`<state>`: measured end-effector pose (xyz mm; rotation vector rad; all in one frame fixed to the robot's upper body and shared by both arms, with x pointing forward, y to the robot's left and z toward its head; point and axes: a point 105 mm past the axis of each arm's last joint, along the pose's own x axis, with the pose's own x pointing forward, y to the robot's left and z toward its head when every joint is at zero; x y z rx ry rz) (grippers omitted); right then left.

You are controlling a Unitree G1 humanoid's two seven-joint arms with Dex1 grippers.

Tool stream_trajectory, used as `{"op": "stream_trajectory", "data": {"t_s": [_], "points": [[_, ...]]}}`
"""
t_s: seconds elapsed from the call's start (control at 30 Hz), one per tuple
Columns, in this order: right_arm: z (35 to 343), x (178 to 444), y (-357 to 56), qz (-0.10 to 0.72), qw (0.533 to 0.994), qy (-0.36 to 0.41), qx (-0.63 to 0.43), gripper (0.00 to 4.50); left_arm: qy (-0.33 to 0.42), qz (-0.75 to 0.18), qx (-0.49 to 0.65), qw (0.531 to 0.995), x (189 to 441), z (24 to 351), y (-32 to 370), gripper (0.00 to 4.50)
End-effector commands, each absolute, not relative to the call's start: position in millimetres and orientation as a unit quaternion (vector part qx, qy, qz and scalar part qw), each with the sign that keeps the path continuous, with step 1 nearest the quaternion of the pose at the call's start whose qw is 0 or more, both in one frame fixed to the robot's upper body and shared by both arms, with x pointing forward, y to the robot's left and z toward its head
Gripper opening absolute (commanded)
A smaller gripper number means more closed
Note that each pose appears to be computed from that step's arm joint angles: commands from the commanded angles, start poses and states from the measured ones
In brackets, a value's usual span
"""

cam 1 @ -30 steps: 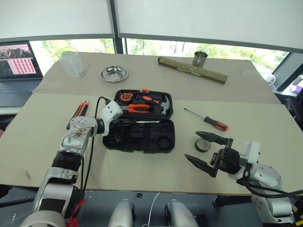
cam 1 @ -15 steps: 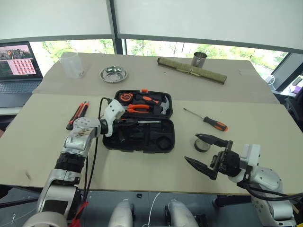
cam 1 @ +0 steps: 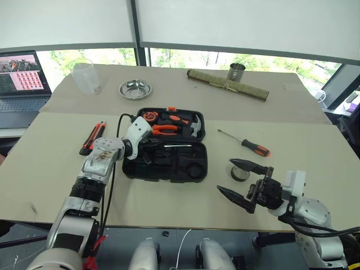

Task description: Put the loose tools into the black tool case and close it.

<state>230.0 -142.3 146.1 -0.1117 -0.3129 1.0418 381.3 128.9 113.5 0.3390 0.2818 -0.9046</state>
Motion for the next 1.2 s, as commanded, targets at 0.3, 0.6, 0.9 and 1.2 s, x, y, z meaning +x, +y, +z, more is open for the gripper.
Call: {"op": "stream_trajectory", "data": {"t_s": [0.3, 0.6, 0.9, 1.2], "points": [[167, 249, -163, 0.41, 0.894, -0.177, -0.032, 4.5, 0.019, -0.445, 0.094, 0.89, 373, 134, 127, 0.09], [147, 240, -253, 0.258, 0.953, -0.109, -0.114, 4.5, -0.092, -0.541, 0.126, 0.827, 297, 196, 164, 2.62], [126, 246, -328, 0.139, 0.972, 0.004, -0.191, 4.5, -0.085, -0.505, 0.087, 0.855, 247, 191, 212, 4.45], [138, 333, -305, 0.284, 0.919, 0.15, -0.23, 4.5, -0.043, -0.525, 0.06, 0.848, 245, 169, 204, 4.45]]}}
